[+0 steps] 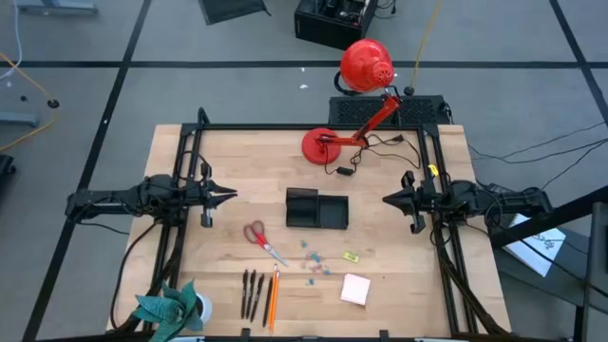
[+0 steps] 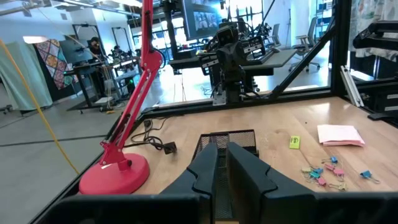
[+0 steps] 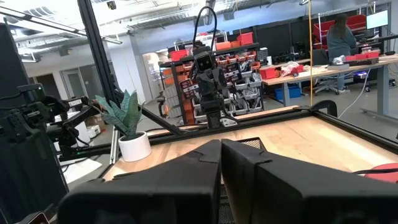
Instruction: Pick and place office supplies into organizer
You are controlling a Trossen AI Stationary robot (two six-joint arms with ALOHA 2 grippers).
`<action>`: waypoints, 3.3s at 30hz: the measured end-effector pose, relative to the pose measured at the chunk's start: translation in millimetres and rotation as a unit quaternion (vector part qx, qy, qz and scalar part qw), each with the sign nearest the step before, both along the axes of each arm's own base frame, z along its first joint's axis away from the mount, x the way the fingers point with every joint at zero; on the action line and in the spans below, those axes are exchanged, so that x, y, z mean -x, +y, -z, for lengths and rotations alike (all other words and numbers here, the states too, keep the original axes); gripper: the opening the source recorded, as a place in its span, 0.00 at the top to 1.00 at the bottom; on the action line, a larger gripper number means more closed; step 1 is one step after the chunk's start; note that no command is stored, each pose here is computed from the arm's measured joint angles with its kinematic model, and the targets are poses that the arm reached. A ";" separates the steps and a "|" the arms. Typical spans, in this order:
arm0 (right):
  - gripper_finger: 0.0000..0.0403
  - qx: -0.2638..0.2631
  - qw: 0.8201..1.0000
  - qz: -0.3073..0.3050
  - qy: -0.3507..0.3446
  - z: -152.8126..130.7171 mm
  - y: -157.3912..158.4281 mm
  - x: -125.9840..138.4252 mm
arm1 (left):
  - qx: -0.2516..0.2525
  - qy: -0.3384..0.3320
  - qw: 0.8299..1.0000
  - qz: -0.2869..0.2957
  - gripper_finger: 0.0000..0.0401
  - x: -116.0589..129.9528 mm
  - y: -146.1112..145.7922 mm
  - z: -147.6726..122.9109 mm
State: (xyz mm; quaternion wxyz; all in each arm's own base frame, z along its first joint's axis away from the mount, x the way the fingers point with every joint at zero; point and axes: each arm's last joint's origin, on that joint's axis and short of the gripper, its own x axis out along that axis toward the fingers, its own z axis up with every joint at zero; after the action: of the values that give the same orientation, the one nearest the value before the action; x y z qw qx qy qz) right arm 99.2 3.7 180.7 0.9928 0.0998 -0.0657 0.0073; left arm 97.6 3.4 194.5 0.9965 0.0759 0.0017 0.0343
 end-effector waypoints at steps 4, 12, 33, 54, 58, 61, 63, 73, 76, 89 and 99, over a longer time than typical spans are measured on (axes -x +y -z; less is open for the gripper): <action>0.99 0.000 1.000 0.000 0.000 -0.1 0.0 0.0 | 0.000 0.000 1.000 0.000 0.90 0.0 0.0 0.0; 0.99 0.000 1.000 0.000 0.000 0.0 0.0 0.0 | 0.000 0.000 1.000 0.000 0.90 0.0 0.0 0.0; 0.99 0.000 1.000 0.000 0.000 0.0 0.0 0.0 | 0.000 0.000 1.000 0.000 0.90 0.0 0.0 0.0; 0.99 0.000 1.000 0.000 0.000 -0.1 0.0 0.0 | 0.002 0.000 1.000 0.000 0.90 0.0 0.0 0.0; 0.99 0.000 1.000 0.000 0.000 -0.1 0.0 0.0 | 0.002 0.000 1.000 0.000 0.90 0.0 0.0 0.0; 0.99 0.001 1.000 0.000 -0.001 -0.3 0.0 0.0 | 0.002 0.000 1.000 0.000 0.90 0.0 0.0 0.0; 0.99 0.002 1.000 0.000 -0.009 -1.7 0.0 0.2 | 0.002 0.000 1.000 0.000 0.90 0.0 0.0 0.0; 0.99 -0.004 0.999 0.000 -0.049 -9.3 -0.1 1.7 | 0.002 0.000 1.000 0.000 0.90 0.0 0.0 0.0; 0.99 -0.004 0.999 0.000 -0.049 -9.3 -0.1 1.7 | 0.016 -0.001 1.000 0.000 0.90 0.0 0.0 -0.1; 0.99 0.050 0.997 0.009 -0.059 -11.5 0.3 1.9 | 0.043 -0.005 0.999 0.000 0.90 0.0 0.0 -0.5; 0.93 0.051 0.994 -0.088 0.034 2.3 24.4 -11.7 | 0.028 -0.017 0.999 -0.002 0.90 0.1 0.1 -2.8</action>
State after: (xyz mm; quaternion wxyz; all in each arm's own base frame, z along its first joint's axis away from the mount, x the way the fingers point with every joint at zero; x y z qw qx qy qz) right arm 110.8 28.2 178.4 0.9938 0.0548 -0.0224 0.0942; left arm 97.6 3.6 197.3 0.9981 0.0476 -0.0138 0.0375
